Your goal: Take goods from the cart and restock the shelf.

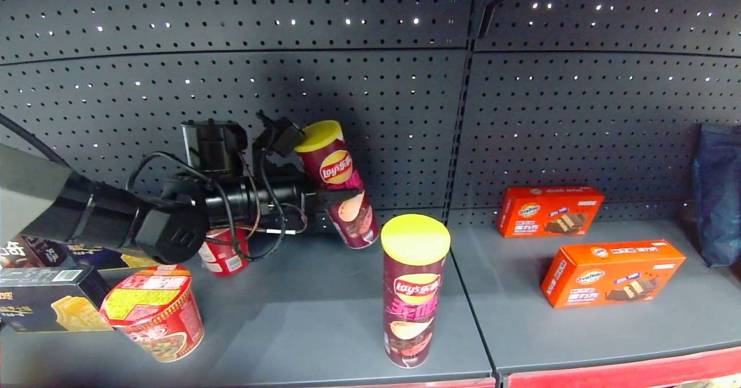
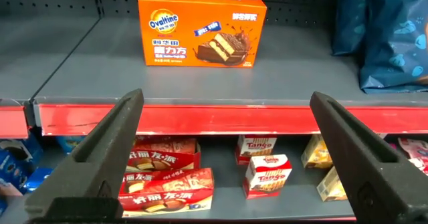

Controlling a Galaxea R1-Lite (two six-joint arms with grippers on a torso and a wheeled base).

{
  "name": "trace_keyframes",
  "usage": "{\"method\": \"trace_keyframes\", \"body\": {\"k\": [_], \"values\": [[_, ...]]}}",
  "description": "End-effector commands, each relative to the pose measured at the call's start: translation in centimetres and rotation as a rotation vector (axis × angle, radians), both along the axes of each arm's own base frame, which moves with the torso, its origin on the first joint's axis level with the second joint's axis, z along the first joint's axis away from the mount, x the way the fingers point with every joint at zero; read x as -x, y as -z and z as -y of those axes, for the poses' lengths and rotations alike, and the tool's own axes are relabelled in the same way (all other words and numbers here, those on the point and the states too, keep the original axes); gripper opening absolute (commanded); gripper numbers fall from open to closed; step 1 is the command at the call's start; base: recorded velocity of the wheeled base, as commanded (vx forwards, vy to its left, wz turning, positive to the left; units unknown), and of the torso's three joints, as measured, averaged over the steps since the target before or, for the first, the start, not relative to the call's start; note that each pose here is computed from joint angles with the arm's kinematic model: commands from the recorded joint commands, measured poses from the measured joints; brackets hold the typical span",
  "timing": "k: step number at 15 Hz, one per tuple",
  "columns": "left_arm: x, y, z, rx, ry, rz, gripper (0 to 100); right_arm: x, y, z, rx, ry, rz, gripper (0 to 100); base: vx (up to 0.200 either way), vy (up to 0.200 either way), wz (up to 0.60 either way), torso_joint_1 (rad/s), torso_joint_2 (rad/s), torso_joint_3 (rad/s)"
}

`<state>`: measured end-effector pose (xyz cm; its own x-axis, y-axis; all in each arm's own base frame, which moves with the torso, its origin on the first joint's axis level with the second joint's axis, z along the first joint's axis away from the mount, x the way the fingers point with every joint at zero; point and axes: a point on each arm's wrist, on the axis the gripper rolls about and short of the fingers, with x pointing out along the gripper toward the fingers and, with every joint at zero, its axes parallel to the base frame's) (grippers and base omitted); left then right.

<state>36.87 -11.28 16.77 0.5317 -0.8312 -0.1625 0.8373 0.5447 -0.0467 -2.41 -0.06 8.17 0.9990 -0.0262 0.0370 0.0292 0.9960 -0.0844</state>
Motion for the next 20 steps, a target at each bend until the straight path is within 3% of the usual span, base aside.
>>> {"method": "trace_keyframes", "body": {"k": [1, 2, 4, 6, 11, 15, 20], "values": [[-0.5, 0.6, 0.6, -0.028, 0.018, -0.017, 0, 0.0, 0.0, 0.0, 0.003, 0.0, 0.0, 100, 0.0, 0.0, 0.0, 0.0, 0.0, 0.0], [-0.6, 0.2, 0.6, -0.059, 0.027, -0.005, 0, 0.0, 0.0, 0.0, 0.003, 0.002, 0.0, 100, 0.0, 0.0, 0.0, 0.0, 0.0, 0.0], [-1.0, -0.9, 0.7, -0.082, 0.069, -0.009, 0, 0.0, 0.0, 0.0, 0.003, 0.0, 0.0, 100, 0.0, 0.0, 0.0, 0.0, 0.0, 0.0], [-1.6, -2.0, 1.0, -0.081, 0.079, -0.001, 0, 0.0, 0.0, 0.0, 0.005, 0.002, 0.0, 100, 0.0, 0.0, 0.0, 0.0, 0.0, 0.0], [-2.0, -1.0, 1.8, -0.097, 0.099, -0.041, 0, 0.0, 0.0, 0.0, 0.005, 0.0, 0.0, 100, 0.0, 0.0, 0.0, 0.0, 0.0, 0.0], [-1.9, -0.7, 1.5, -0.108, 0.094, -0.078, 0, 0.0, 0.0, 0.0, 0.005, 0.002, 0.0, 100, 0.0, 0.0, 0.0, 0.0, 0.0, 0.0], [-2.0, 0.0, 0.7, -0.12, 0.081, -0.089, 0, 0.0, 0.0, 0.0, 0.003, 0.002, 0.0, 100, 0.0, 0.0, 0.0, 0.0, 0.0, 0.0]]}}
